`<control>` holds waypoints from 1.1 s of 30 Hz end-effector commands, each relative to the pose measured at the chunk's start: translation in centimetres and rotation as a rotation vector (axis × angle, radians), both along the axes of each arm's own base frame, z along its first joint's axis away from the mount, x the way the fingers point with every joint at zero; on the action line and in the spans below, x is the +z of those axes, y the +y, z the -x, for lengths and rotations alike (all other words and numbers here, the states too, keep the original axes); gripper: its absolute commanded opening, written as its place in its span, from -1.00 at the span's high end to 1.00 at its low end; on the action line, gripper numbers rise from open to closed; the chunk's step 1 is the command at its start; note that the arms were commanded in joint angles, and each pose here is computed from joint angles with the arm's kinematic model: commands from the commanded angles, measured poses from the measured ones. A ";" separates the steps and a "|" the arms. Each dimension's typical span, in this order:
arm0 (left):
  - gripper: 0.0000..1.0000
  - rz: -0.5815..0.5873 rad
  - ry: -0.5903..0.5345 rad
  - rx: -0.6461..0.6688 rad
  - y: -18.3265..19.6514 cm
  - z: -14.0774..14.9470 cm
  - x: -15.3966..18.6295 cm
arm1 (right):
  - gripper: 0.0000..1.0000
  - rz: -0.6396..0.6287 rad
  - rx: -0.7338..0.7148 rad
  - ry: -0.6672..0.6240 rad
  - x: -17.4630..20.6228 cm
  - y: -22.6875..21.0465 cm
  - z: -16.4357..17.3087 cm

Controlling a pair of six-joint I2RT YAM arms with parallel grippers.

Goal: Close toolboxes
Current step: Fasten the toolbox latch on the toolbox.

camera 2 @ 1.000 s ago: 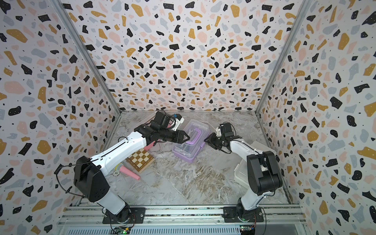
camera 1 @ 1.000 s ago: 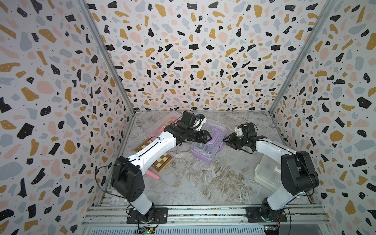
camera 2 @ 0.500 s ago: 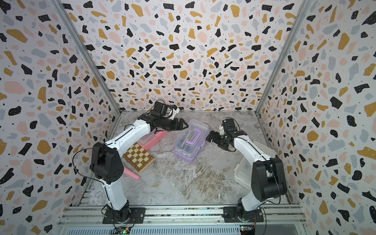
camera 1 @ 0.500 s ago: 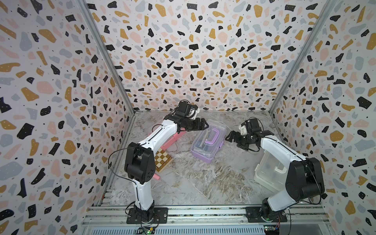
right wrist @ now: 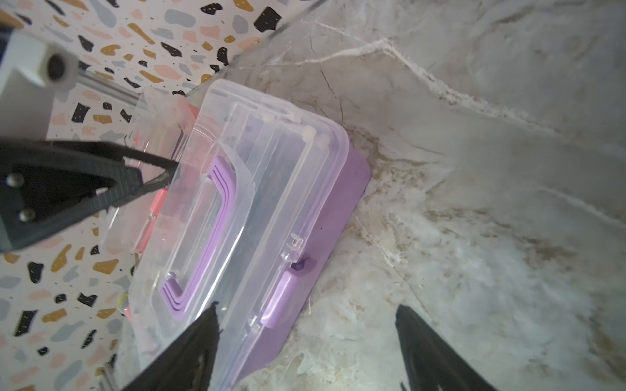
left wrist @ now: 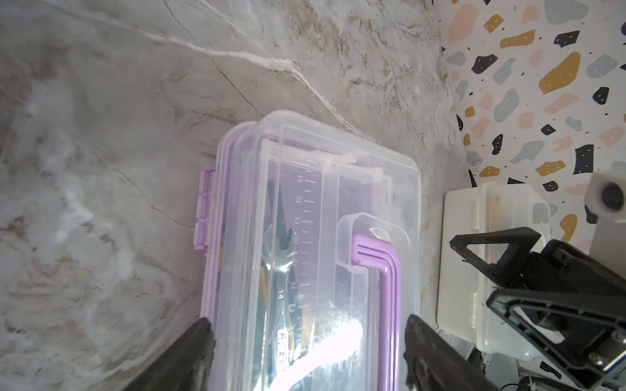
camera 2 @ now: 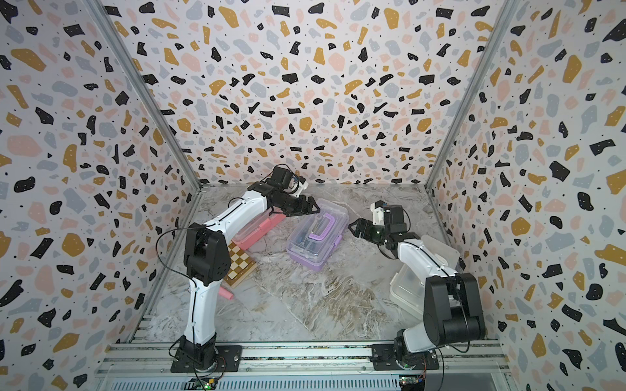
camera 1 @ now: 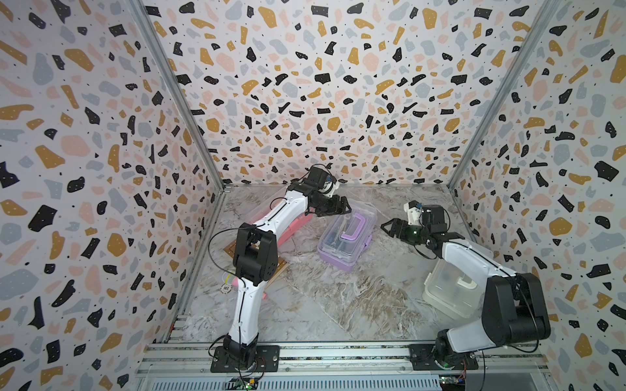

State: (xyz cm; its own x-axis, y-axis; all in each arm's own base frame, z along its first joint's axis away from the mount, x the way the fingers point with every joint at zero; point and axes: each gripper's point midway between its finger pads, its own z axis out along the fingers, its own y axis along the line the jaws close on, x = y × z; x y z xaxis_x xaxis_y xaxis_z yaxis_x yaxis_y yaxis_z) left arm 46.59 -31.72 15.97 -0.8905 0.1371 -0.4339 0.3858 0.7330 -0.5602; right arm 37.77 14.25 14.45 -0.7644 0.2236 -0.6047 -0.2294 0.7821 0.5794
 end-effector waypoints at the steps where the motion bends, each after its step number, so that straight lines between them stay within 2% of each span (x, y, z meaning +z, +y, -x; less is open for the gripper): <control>1: -0.75 0.015 -0.002 -0.020 -0.2 -0.2 0.7 | -0.68 0.080 0.112 -0.345 3.1 0.9 -0.7; 11: -0.75 0.041 0.025 0.001 0.1 -0.8 0.4 | -0.66 0.141 0.384 -0.453 -0.8 4.1 0.4; 14: -0.75 0.048 0.035 0.007 0.0 -0.7 0.3 | -0.55 0.121 0.459 -0.471 -1.8 5.1 0.9; 20: -0.75 0.037 0.046 0.008 0.3 -0.5 0.0 | -0.47 0.130 0.487 -0.440 -4.4 6.1 1.0; 33: -0.75 0.022 0.070 -0.001 1.1 -1.1 -1.4 | -0.32 0.084 0.569 -0.503 -3.8 10.2 0.0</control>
State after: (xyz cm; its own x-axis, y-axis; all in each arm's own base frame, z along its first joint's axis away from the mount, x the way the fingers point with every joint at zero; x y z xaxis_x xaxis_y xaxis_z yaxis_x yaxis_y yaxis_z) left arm 47.32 -30.80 14.87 -0.9205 0.1127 -0.3741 0.3330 0.7270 -0.6005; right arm 36.93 22.65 7.48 -0.4824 -0.1962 -0.8537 -0.7758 0.5482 0.3124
